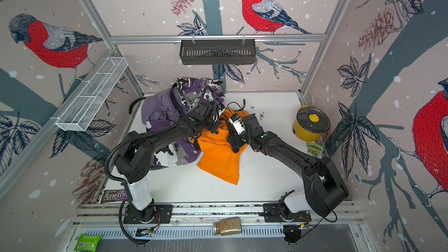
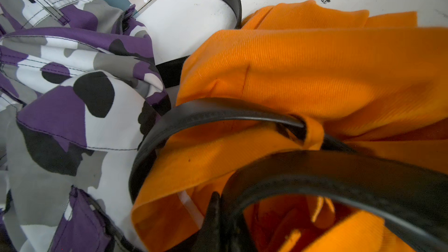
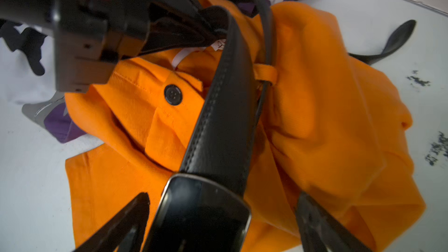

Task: Remove the belt from the trousers

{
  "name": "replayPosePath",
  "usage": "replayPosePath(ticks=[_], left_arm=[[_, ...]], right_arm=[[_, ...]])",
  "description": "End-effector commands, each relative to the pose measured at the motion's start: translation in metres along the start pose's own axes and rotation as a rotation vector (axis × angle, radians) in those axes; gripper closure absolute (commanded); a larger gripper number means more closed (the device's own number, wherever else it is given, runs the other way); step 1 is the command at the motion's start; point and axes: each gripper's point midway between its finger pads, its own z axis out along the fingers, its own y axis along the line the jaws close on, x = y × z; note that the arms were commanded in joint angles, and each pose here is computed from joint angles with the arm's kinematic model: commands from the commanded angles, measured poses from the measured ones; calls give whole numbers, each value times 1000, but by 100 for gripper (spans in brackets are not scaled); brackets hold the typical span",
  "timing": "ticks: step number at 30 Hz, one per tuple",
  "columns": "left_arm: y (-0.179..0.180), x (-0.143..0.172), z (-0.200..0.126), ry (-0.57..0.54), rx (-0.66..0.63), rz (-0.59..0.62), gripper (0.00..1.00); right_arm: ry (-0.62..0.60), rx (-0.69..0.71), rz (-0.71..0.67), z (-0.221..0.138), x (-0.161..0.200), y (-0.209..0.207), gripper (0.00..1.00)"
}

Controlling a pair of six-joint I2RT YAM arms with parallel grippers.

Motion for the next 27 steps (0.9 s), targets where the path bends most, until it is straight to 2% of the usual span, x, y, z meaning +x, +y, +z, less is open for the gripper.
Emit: replayPosePath(ticks=[1, 3, 6, 11, 14, 16, 22, 27], left_arm=[[-3, 3, -1, 29, 23, -34, 100], [-4, 4, 0, 34, 27, -33, 100], [-1, 6, -1, 37, 11, -35, 100], [0, 6, -3, 40, 5, -33, 100], [1, 7, -3, 42, -3, -34, 100], [3, 11, -2, 54, -11, -35, 100], [11, 20, -3, 75, -33, -42, 100], [22, 34, -7, 97, -60, -77, 100]], right_arm=[[16, 95, 65, 5, -3, -14, 10], [35, 102, 80, 8, 2, -15, 14], [37, 103, 105, 9, 9, -19, 28], [12, 103, 116, 2, 10, -25, 36], [-2, 87, 115, 0, 7, -24, 51], [-12, 67, 116, -2, 7, -23, 61], [-67, 3, 113, -16, 2, -22, 70], [-105, -73, 137, -27, -1, -22, 89]])
